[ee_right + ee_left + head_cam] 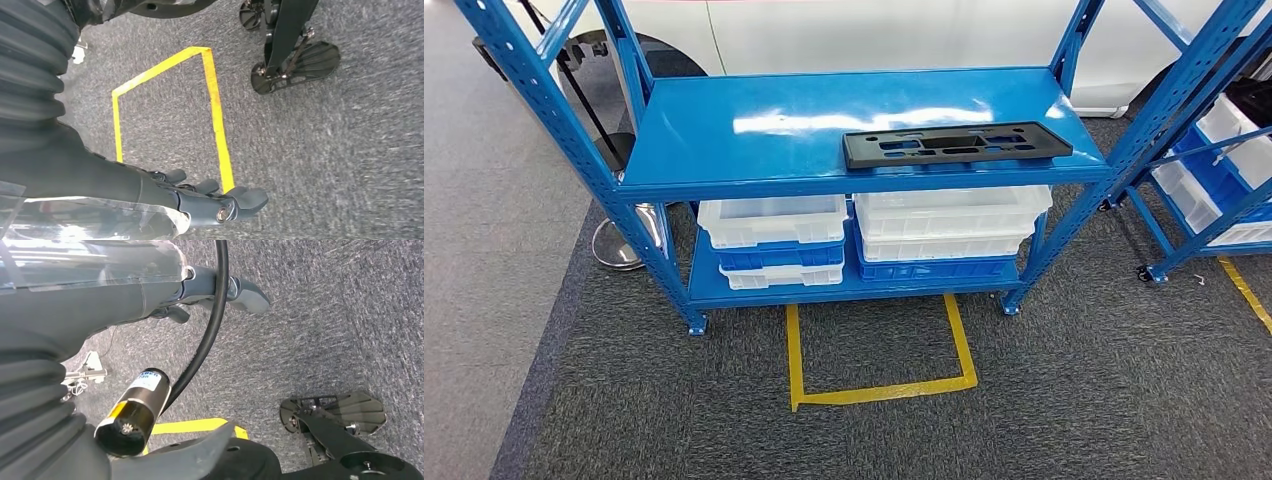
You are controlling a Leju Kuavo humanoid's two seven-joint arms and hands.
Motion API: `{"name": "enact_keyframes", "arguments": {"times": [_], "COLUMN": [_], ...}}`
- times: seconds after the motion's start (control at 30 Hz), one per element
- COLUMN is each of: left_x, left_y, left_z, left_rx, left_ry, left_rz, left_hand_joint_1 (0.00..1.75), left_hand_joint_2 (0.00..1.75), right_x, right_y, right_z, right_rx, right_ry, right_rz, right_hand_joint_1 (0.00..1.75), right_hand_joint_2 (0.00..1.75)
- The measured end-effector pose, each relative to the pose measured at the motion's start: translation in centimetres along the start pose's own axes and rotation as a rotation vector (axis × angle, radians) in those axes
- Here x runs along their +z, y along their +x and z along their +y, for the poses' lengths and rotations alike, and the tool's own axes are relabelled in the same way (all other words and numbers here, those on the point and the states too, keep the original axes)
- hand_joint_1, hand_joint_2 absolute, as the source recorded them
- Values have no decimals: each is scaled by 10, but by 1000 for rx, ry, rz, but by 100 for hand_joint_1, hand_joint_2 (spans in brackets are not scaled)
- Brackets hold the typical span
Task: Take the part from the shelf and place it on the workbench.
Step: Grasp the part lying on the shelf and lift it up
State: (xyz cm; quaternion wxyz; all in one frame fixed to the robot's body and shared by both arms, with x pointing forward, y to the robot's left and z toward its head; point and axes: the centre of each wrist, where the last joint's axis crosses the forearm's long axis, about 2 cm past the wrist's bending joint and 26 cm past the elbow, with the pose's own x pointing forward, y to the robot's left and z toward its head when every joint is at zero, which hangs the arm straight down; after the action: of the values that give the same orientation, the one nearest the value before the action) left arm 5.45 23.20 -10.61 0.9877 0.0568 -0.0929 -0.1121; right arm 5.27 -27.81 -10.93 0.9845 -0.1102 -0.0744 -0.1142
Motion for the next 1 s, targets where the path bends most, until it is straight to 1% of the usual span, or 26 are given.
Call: {"name": "enact_keyframes", "arguments": {"times": [0.03,0.53,1.0], "left_x": [0,0,0], "left_y": [0,2,1], "left_z": [0,-2,-2], "left_rx": [1,-6,-4], "left_ry": [-1,2,4], "left_rz": [2,11,14], "left_hand_joint_1": [0,0,0], "left_hand_joint_2": [0,0,0], "right_x": [0,0,0], "right_y": [0,4,4], "right_z": [0,1,2], "right_rx": [0,23,41], "right_ry": [-3,0,-10], "right_rz": [5,-45,-3], "right_hand_joint_1": [0,0,0], "right_hand_joint_2": [175,175,175]}}
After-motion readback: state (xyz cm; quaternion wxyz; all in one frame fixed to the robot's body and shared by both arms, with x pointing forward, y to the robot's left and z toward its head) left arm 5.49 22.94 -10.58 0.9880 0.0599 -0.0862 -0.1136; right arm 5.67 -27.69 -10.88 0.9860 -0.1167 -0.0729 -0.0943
